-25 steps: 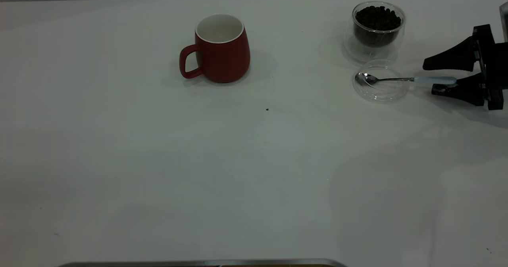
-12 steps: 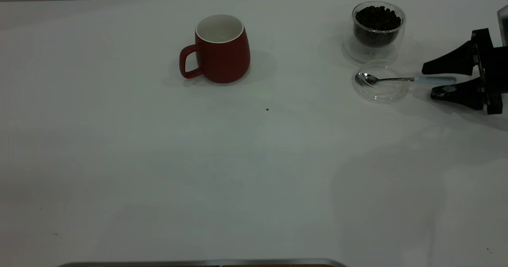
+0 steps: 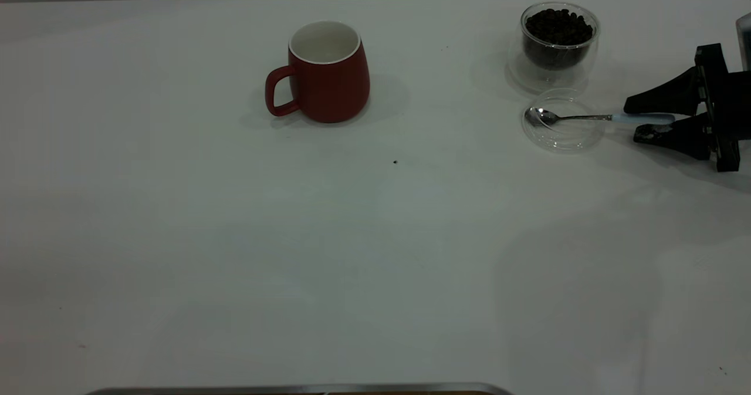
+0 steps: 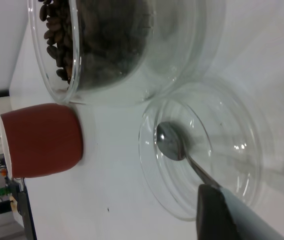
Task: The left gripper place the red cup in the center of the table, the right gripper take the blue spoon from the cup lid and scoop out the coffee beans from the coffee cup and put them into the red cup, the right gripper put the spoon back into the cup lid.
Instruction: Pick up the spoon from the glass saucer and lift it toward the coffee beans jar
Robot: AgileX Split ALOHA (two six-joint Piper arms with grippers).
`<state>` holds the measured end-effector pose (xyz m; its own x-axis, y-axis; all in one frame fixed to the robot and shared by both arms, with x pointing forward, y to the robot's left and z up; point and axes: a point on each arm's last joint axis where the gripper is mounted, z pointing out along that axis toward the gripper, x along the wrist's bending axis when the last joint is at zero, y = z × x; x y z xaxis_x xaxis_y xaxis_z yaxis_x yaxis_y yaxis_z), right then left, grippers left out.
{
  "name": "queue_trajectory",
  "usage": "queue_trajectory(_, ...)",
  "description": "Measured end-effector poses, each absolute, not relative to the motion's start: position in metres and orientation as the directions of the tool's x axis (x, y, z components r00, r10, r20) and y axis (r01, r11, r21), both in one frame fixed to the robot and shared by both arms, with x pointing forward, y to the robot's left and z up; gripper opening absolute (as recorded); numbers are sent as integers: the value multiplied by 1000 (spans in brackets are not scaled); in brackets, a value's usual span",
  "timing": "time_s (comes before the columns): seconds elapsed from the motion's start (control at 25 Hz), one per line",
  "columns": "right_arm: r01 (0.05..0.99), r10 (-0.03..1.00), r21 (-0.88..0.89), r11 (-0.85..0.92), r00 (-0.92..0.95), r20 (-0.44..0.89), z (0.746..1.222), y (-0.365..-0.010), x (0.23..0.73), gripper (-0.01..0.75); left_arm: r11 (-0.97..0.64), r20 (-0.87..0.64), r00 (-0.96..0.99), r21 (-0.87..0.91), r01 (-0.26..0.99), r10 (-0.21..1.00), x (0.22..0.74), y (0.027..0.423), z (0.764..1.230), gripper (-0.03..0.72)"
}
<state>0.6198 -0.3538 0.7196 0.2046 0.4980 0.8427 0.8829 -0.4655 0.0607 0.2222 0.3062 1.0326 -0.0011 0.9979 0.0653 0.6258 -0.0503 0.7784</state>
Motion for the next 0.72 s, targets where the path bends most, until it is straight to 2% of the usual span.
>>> queue_trajectory(0.72, 886, 487, 61, -459, 193, 852, 721, -353, 620, 184, -49, 64, -2, 778, 626, 998, 222, 306, 1033, 444)
